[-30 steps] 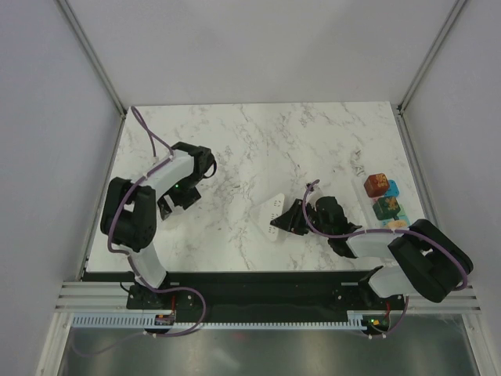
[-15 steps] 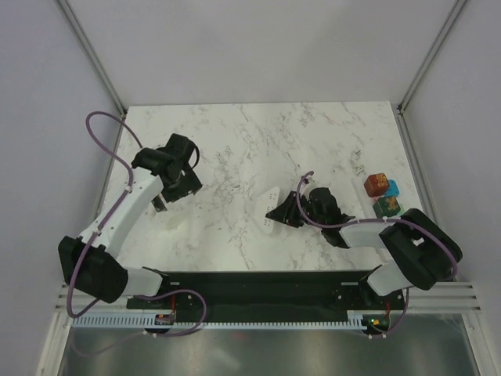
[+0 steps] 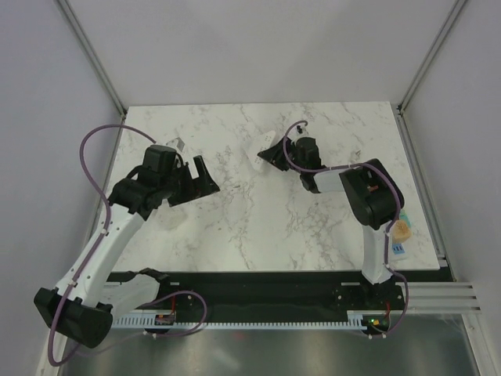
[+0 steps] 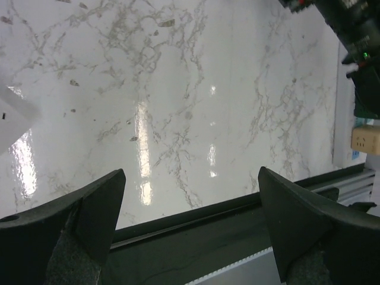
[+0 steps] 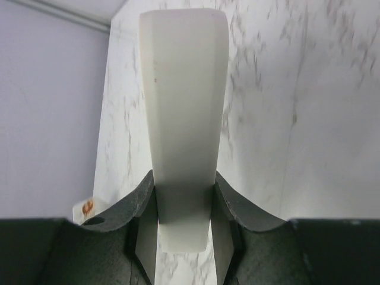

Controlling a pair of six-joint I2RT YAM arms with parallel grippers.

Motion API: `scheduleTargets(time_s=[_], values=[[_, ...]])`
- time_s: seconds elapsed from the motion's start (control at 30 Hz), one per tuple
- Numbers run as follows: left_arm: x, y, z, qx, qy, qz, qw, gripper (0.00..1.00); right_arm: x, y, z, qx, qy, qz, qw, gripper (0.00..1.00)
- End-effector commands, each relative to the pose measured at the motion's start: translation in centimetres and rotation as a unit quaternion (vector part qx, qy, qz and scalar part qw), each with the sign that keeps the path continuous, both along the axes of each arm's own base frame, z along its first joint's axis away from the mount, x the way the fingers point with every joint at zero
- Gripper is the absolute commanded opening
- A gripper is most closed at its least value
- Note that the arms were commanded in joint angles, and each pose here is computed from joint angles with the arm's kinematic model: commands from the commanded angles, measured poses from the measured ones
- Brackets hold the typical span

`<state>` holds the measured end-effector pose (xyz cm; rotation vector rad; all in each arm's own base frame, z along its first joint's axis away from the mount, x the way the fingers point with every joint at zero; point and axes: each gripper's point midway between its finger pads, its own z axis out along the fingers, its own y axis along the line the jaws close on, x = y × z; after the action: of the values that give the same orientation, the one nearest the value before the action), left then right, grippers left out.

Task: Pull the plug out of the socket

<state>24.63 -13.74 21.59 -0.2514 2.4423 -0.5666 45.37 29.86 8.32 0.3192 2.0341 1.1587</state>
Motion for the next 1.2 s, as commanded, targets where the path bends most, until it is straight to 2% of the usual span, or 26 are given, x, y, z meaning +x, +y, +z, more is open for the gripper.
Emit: scheduleTargets(time_s=[0.0,0.1,0.13,0.2,0.23,0.3,0.33,0.4,0.43,0.47,0.53,0.63,0.67,0.73,0.77,0.8,0.87,0.9,1.03,1.17], values=[[-0.5,-2.0,2.3,-0.042,-0.077,-0.083,0.993,1.0,5.4,-0.1,3.2,0.019,-0.074,-0.023,0.997,0.0],[-0.8,-2.5,2.9,-0.06,-0.1,-0.096,0.989,1.0,8.7,0.1,2.7,0.026,-0.089,-0.031,0.995,0.0],[-1.0,-2.6,3.1,-0.065,-0.106,-0.098,0.987,1.0,9.4,0.2,0.8,0.023,-0.077,-0.034,0.996,0.0],[-1.0,-3.0,3.3,-0.077,-0.115,-0.108,0.985,1.0,11.6,0.5,1.7,0.036,-0.092,-0.036,0.994,0.0],[-1.1,-3.1,3.4,-0.08,-0.117,-0.111,0.984,1.0,12.2,0.7,-0.3,0.029,-0.078,-0.037,0.996,0.0],[-1.1,-3.4,3.3,-0.084,-0.119,-0.12,0.982,1.0,14.3,1.0,0.9,0.041,-0.092,-0.045,0.994,0.0],[-1.3,-3.6,3.2,-0.086,-0.12,-0.13,0.98,1.0,14.7,1.0,-0.8,0.034,-0.078,-0.05,0.995,0.0],[-1.4,-3.6,2.9,-0.084,-0.119,-0.133,0.98,1.0,16.2,0.9,0.0,0.04,-0.085,-0.061,0.994,0.01],[-1.4,-3.5,2.7,-0.08,-0.121,-0.135,0.98,1.0,16.5,0.8,-1.7,0.034,-0.062,-0.066,0.995,0.03],[-1.4,-3.4,2.5,-0.079,-0.122,-0.135,0.98,1.0,17.3,0.8,-0.9,0.04,-0.067,-0.07,0.995,0.09],[-1.5,-3.5,2.4,-0.078,-0.123,-0.138,0.98,1.0,17.5,0.8,-2.2,0.041,-0.042,-0.07,0.996,0.13],[-1.7,-3.8,2.4,-0.084,-0.122,-0.15,0.978,1.0,17.3,0.7,-2.5,0.029,-0.022,-0.071,0.997,0.43],[-1.8,-3.9,2.4,-0.086,-0.122,-0.155,0.977,1.0,17.3,0.4,-2.6,0.02,-0.017,-0.074,0.997,0.57],[-2.1,-4.2,2.6,-0.091,-0.124,-0.167,0.974,1.0,17.0,-0.1,-2.5,-0.004,-0.008,-0.078,0.997,0.71],[-2.2,-4.3,2.7,-0.093,-0.125,-0.172,0.973,1.0,17.0,-0.5,-2.5,-0.016,-0.004,-0.084,0.996,0.82],[-2.4,-4.4,2.7,-0.097,-0.124,-0.178,0.971,1.0,16.6,-1.1,-3.3,-0.036,0.018,-0.087,0.995,0.88],[-2.7,-4.5,2.8,-0.098,-0.126,-0.187,0.969,1.0,16.8,-1.5,-2.3,-0.066,0.012,-0.084,0.994,0.98],[-3.0,-4.7,2.8,-0.102,-0.125,-0.195,0.967,1.0,16.2,-2.1,-3.1,-0.089,0.034,-0.082,0.992,0.98],[-3.7,-4.9,3.0,-0.112,-0.126,-0.206,0.964,1.0,15.1,-4.3,-0.7,-0.145,0.028,-0.088,0.985,0.98],[-4.2,-5.0,2.4,-0.118,-0.116,-0.211,0.963,1.0,13.1,-8.3,0.5,-0.24,0.038,-0.088,0.966,0.98]])
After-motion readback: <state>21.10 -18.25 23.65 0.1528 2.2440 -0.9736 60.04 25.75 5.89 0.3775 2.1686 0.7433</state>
